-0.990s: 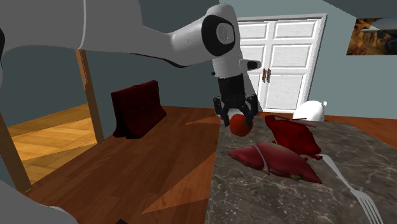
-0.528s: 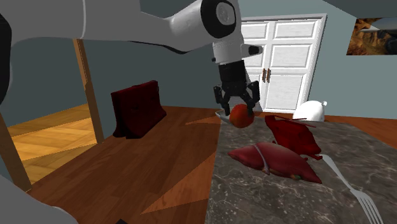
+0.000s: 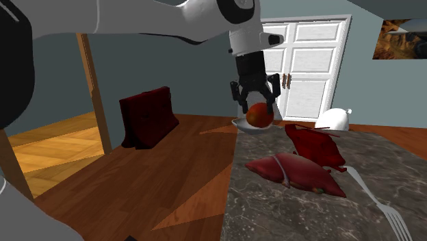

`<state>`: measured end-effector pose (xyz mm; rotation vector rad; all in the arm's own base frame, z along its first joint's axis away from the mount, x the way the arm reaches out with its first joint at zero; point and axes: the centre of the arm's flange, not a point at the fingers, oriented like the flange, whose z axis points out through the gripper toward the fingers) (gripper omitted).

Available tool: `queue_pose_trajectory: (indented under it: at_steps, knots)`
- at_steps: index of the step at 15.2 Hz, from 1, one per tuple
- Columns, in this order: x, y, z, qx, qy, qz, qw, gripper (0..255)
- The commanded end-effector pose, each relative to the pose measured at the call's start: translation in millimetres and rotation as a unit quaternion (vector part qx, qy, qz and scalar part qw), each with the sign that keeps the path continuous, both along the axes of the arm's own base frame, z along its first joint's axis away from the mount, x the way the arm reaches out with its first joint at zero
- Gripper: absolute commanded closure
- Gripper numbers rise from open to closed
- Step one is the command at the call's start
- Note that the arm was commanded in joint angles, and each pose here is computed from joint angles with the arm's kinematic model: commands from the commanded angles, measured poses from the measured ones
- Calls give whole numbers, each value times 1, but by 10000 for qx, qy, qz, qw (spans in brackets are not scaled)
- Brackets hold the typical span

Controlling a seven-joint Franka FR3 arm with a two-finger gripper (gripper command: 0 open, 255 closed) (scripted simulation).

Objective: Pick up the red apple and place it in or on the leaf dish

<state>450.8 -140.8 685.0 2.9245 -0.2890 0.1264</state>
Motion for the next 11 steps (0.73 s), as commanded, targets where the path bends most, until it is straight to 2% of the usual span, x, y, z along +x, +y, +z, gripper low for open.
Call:
queue_pose_trajectory:
  at_steps: [1, 11]
  knots:
    - [18, 6, 3, 1, 4, 1, 10000, 255]
    - [144, 48, 5, 1, 4, 1, 10000, 255]
